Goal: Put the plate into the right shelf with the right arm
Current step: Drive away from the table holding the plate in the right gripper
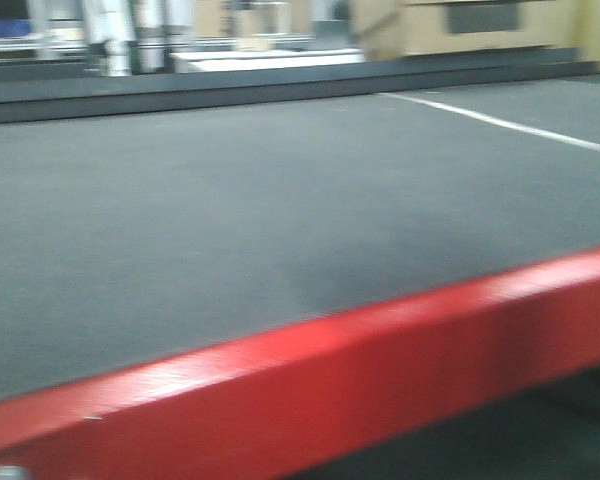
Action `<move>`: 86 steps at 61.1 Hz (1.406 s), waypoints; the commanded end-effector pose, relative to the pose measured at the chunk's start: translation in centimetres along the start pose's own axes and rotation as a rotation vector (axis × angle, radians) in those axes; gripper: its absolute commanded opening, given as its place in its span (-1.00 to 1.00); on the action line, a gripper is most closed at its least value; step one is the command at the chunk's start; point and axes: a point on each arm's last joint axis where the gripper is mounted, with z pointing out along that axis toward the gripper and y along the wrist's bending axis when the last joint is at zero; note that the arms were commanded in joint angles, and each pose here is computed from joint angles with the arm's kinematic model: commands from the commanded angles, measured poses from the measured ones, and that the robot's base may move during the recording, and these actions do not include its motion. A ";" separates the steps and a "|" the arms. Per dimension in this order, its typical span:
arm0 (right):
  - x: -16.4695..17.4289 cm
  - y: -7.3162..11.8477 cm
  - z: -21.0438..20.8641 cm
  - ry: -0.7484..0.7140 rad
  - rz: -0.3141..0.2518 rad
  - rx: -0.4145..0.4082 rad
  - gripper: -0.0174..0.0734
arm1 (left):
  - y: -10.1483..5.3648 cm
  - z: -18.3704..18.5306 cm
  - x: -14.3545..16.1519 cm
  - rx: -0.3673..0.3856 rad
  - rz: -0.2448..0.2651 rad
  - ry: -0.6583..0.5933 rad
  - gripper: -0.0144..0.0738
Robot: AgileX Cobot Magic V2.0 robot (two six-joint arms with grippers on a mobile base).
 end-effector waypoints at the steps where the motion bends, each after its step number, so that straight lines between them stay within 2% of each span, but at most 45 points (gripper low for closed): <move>1: -1.7 0.2 -0.1 -0.110 -0.025 -0.024 -0.56 | 0.2 -0.1 -0.5 -0.022 -0.010 -0.086 -0.78; 86: -1.7 0.2 -0.1 -0.110 -0.025 -0.024 -0.56 | 0.2 -0.1 -0.5 -0.022 -0.010 -0.086 -0.78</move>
